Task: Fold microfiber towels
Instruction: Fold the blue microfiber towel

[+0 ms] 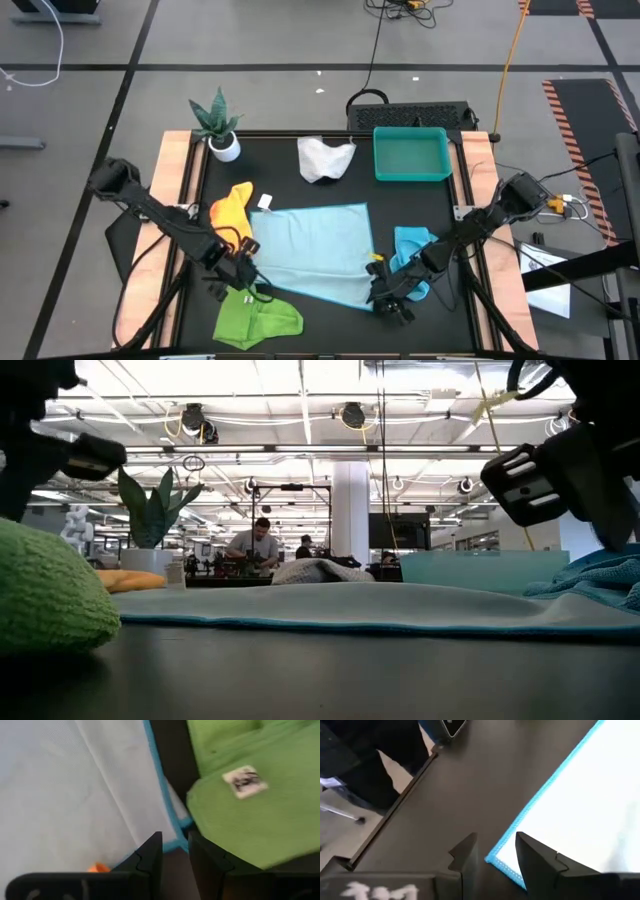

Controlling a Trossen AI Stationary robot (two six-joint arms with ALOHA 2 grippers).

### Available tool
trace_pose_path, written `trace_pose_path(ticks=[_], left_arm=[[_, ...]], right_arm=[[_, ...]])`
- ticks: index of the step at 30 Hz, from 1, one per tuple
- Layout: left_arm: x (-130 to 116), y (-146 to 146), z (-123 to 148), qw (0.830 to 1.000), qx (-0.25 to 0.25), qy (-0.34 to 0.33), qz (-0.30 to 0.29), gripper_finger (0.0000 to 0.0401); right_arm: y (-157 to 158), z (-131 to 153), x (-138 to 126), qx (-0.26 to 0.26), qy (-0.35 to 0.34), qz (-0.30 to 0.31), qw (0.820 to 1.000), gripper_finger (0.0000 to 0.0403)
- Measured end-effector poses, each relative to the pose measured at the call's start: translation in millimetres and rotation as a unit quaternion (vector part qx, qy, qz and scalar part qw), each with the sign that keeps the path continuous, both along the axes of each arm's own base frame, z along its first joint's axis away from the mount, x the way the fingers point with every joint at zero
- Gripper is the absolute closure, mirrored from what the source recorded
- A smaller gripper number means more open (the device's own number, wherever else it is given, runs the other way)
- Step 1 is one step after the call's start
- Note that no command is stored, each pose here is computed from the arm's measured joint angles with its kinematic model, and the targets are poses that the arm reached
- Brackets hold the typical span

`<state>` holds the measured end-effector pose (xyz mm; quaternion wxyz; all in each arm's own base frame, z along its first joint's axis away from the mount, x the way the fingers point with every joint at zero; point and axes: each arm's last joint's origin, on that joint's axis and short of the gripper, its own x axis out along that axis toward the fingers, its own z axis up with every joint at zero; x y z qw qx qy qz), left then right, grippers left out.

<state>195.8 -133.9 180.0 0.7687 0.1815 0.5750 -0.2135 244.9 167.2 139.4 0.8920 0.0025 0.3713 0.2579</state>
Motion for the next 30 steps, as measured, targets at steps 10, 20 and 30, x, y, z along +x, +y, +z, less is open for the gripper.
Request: trace_pose_path(ticks=[10, 20, 30], left_arm=[[0, 0, -21, 0.998, 0.028, 0.031, -0.044, 0.0306], [-8, 6, -40, 0.998, 0.018, 0.027, -0.047, 0.0306], [-11, 7, -47, 0.999, 0.008, 0.024, -0.019, 0.0306]], right_arm=[[1, 0, 0, 0.008, 0.003, -0.006, 1.000, 0.0280], [8, 0, -4, -0.005, -0.011, 0.023, 1.000, 0.0280], [7, -23, -2, -0.032, 0.026, 0.006, 0.999, 0.0280]])
